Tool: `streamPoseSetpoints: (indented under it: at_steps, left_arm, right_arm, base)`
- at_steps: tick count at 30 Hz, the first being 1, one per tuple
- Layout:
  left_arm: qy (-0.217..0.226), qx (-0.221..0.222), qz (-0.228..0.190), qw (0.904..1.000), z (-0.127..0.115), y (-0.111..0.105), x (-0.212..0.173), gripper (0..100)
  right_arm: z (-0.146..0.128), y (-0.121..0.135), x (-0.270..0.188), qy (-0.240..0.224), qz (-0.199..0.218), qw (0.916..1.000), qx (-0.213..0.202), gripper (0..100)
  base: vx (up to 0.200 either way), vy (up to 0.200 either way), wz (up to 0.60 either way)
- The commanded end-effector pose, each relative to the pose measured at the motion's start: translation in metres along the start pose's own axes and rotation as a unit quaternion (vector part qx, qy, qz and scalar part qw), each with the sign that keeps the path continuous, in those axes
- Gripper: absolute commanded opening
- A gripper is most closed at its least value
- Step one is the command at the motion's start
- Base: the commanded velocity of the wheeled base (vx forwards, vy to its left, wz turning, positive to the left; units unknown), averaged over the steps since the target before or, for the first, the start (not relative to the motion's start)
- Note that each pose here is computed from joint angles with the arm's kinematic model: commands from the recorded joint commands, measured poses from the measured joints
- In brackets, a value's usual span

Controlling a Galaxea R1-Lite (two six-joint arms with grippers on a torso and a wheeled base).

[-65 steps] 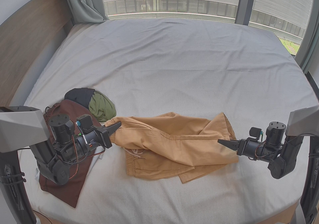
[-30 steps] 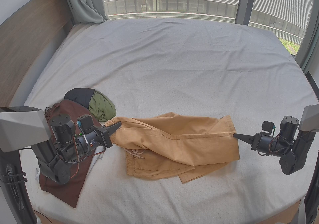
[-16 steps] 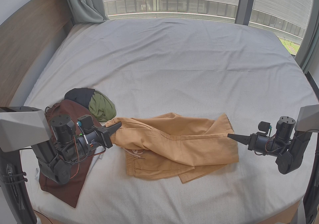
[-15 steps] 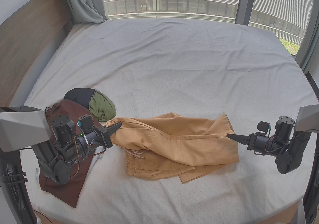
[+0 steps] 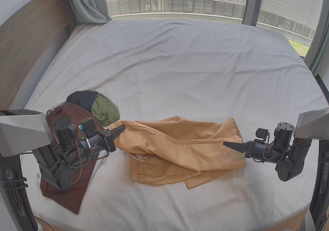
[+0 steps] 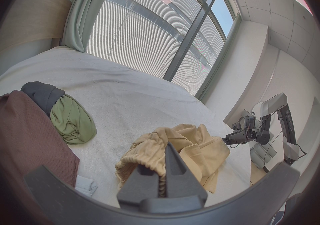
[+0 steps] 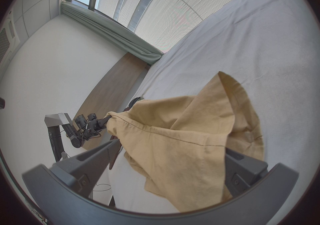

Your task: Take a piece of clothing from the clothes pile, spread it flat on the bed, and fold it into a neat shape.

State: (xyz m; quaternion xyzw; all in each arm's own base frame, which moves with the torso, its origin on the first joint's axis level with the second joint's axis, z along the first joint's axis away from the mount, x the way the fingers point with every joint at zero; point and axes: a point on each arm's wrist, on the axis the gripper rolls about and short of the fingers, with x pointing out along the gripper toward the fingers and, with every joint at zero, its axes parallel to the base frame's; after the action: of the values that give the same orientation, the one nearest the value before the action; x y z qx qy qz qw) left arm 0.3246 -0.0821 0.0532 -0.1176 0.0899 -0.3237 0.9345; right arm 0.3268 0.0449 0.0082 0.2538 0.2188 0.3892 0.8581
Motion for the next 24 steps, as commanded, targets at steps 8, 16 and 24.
streamPoseSetpoints:
  at_steps: [8,16,24]
  left_arm:
    - [-0.001,0.000,-0.001,1.0000,0.000,0.000,0.000,0]
    - [0.003,-0.001,-0.002,1.0000,-0.002,-0.001,0.001,0]
    - [0.003,-0.001,-0.002,1.0000,-0.002,-0.001,0.001,0]
  right_arm:
    - [-0.005,0.001,0.015,0.000,-0.006,1.0000,-0.004,100]
    - [-0.008,-0.004,0.021,0.001,-0.005,1.0000,-0.008,0]
    - [-0.003,-0.003,0.019,-0.006,-0.007,0.9999,-0.011,0]
  base:
    - [0.000,0.000,0.00]
    - [0.000,0.000,0.00]
    - [0.000,0.000,0.00]
